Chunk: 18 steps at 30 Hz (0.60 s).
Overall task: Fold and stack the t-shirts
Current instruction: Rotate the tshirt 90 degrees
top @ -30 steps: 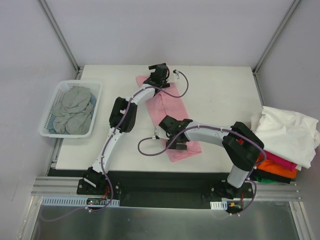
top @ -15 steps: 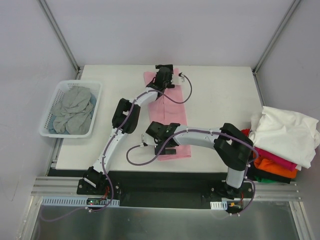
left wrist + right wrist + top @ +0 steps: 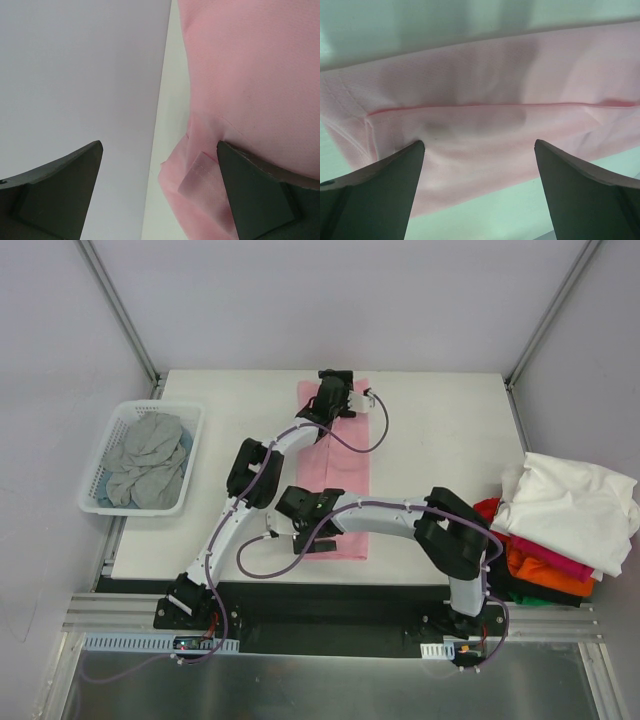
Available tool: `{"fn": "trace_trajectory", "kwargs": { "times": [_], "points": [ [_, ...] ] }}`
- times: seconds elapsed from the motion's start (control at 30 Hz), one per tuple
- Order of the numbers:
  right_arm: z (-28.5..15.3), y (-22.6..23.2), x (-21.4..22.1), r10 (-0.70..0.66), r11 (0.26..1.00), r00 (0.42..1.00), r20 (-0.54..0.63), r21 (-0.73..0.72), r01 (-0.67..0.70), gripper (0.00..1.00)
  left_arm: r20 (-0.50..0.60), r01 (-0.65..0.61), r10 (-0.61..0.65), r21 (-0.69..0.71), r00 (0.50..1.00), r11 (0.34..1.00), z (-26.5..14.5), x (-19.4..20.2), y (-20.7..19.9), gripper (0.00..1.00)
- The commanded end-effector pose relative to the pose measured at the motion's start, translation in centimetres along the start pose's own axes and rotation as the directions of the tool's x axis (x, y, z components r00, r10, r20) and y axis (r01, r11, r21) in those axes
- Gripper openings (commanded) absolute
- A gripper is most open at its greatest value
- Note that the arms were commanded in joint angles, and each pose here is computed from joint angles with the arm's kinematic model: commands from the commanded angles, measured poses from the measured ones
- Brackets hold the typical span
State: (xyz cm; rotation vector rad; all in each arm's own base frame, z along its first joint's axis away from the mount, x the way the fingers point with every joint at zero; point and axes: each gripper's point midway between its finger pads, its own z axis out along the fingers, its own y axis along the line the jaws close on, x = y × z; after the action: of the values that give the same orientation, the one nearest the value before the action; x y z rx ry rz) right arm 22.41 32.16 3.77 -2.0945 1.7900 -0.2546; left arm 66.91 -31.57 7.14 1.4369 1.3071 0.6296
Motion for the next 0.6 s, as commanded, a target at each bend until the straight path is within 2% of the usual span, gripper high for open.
{"fn": "trace_trajectory", "kwargs": {
  "times": [0.0,0.27,0.4,0.57],
  "points": [
    [-0.3,-0.6,-2.3,-0.021,1.000,0.998,0.052,0.004,0.021,0.96,0.061,0.024,-0.023,-0.024,0.998,0.999,0.5,-1.7,0.4,0.99],
    [-1.5,-2.1,-2.2,-0.005,0.996,0.999,0.036,0.091,0.002,0.96,0.042,0.092,-0.087,-0.122,0.995,0.988,-0.6,-1.7,4.1,0.99],
    [-3.0,-2.6,-2.0,0.003,0.991,1.000,0.030,0.133,-0.007,0.96,0.018,0.131,-0.130,-0.165,0.991,0.978,-2.4,-2.1,7.4,0.99],
    [-5.4,-3.1,-1.8,0.004,0.979,1.000,0.023,0.206,-0.009,0.96,-0.031,0.083,-0.091,-0.199,0.995,0.976,-4.6,-1.2,9.4,1.00]
  ]
}}
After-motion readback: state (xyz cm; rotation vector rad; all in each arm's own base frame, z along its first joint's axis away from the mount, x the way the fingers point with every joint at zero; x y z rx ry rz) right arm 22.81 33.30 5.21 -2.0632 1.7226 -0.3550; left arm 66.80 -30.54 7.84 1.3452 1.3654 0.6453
